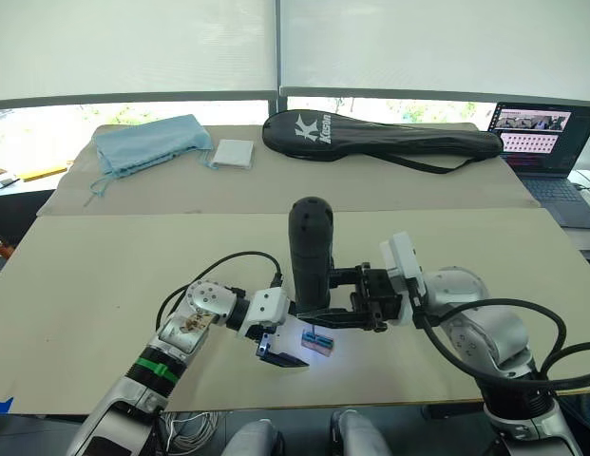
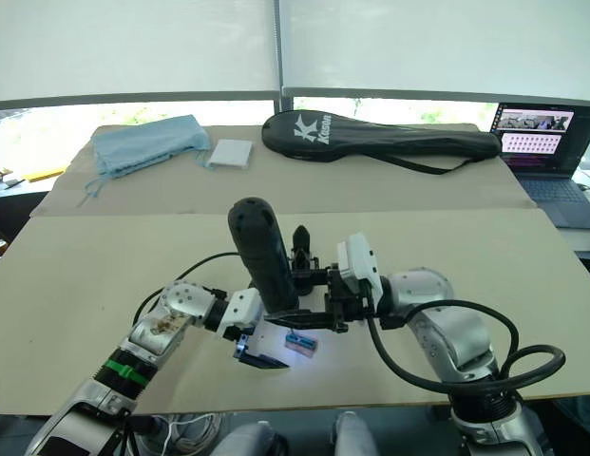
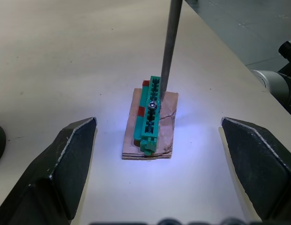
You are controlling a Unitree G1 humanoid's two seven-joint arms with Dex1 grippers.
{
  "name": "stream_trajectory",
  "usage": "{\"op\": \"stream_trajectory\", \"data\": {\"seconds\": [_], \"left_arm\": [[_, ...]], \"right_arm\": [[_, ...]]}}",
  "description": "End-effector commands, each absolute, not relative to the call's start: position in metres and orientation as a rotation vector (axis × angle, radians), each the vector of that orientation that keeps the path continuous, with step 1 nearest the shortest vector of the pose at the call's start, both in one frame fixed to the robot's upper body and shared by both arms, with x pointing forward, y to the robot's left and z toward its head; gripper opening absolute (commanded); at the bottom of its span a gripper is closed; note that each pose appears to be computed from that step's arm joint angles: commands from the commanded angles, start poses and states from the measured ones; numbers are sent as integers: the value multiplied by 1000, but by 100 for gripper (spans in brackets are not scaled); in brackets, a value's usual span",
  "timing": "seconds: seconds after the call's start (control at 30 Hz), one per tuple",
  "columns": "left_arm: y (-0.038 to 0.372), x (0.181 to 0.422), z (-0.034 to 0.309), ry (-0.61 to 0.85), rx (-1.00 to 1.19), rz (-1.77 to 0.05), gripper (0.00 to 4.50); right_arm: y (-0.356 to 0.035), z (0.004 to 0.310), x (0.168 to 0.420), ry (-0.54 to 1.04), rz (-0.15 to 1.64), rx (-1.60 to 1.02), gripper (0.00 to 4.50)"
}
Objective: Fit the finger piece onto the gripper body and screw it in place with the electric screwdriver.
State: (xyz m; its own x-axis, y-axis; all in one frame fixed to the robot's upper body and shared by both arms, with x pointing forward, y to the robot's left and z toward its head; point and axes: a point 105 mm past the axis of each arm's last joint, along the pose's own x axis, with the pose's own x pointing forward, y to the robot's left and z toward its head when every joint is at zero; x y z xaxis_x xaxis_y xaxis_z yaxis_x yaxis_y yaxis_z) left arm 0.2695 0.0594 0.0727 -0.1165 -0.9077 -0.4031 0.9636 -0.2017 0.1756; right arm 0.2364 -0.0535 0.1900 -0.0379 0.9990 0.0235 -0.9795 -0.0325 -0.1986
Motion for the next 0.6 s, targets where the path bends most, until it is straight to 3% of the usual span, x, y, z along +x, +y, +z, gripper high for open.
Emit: {"op": "stream_trajectory", "data": {"seconds": [0.03,0.6], "left_arm": [[55,270,82,94,513,-1716,450],[53,270,83,84,513,-1718,450]], "right_arm": [[-55,202,233,-259,1605,-161,190],[-58,198,237,-247,1588,-181,190]]}}
